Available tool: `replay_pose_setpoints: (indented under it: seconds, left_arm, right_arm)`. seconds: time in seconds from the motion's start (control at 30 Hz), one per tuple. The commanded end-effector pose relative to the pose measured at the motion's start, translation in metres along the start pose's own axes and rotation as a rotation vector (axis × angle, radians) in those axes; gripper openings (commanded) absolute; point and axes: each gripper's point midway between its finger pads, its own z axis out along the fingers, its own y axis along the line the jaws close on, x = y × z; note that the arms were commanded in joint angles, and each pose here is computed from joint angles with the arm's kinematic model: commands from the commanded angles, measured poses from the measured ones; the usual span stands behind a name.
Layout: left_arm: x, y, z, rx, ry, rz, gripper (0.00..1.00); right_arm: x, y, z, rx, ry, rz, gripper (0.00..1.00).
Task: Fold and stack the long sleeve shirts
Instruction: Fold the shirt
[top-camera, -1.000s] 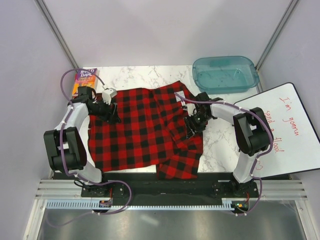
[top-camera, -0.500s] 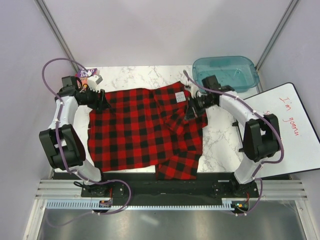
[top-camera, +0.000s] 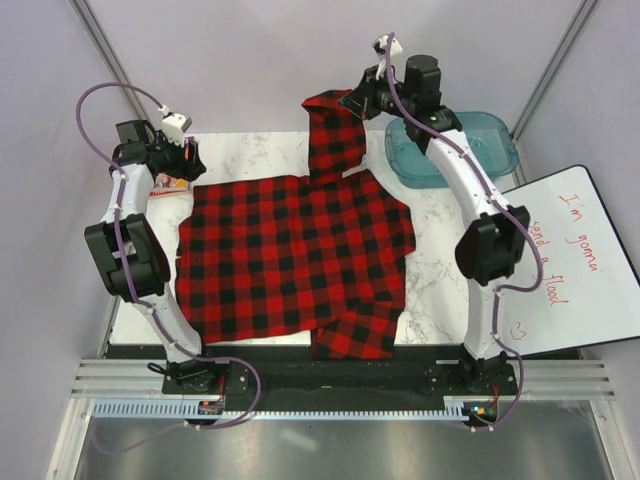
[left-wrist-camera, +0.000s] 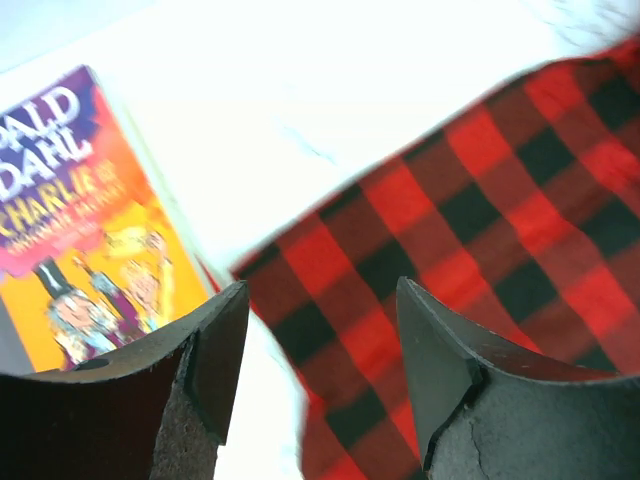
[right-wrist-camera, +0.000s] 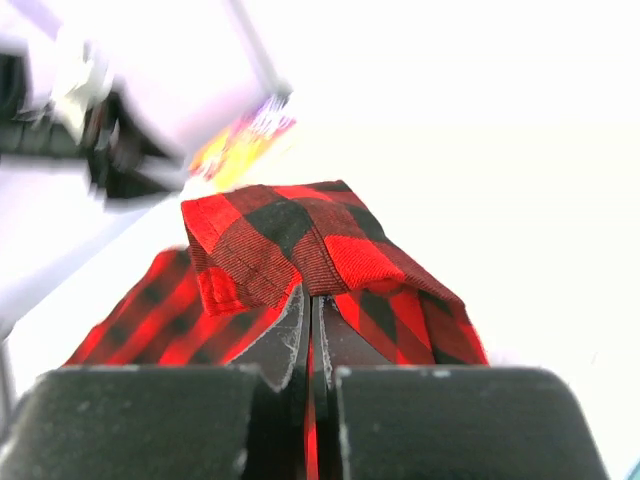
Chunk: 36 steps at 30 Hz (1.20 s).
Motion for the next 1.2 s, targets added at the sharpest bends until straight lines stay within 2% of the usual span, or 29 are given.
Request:
replay_pose_setpoints:
  seconds: [0.0, 0.07, 0.13, 0.2, 0.33, 0.43, 0.5, 0.67, 0.9, 1.17]
  left_arm:
    - [-0.018, 0.042, 0.024, -0.078, -0.056, 0.111, 0.68]
    - [-0.011, 0.057, 0.041, -0.081, -0.030, 0.143, 0.67]
    - [-0.012, 0.057, 0.047, -0.027, -0.002, 0.176, 0.65]
    - [0.008, 0.060, 0.064, 0.008, 0.040, 0.188, 0.63]
    - [0.025, 0.062, 0.079, 0.021, 0.107, 0.248, 0.61]
    - [0.047, 0.065, 0.090, 0.022, 0.193, 0.377, 0.61]
    - [0.065, 0.064, 0.096, 0.021, 0.264, 0.399, 0.61]
    - [0.084, 0.068, 0.102, 0.016, 0.320, 0.412, 0.60]
    - [0.113, 0.073, 0.108, 0.009, 0.421, 0.431, 0.55]
    - [0.117, 0.060, 0.108, 0.067, 0.418, 0.417, 0.36]
  right_arm:
    - [-0.055, -0.036, 0.033, 0.091, -0.226, -0.045, 0.00]
    - [-0.073, -0.045, 0.036, 0.129, -0.321, -0.072, 0.00]
    - [-0.085, -0.049, 0.039, 0.138, -0.391, -0.092, 0.00]
    - [-0.091, -0.054, 0.041, 0.160, -0.433, -0.107, 0.00]
    - [-0.095, -0.055, 0.041, 0.181, -0.471, -0.131, 0.00]
    - [-0.097, -0.053, 0.043, 0.176, -0.484, -0.150, 0.00]
    - [-0.098, -0.051, 0.044, 0.173, -0.488, -0.156, 0.00]
    - [-0.098, -0.045, 0.049, 0.157, -0.502, -0.195, 0.00]
    - [-0.106, -0.027, 0.060, 0.140, -0.559, -0.274, 0.00]
    - [-0.105, -0.015, 0.073, 0.149, -0.591, -0.314, 0.00]
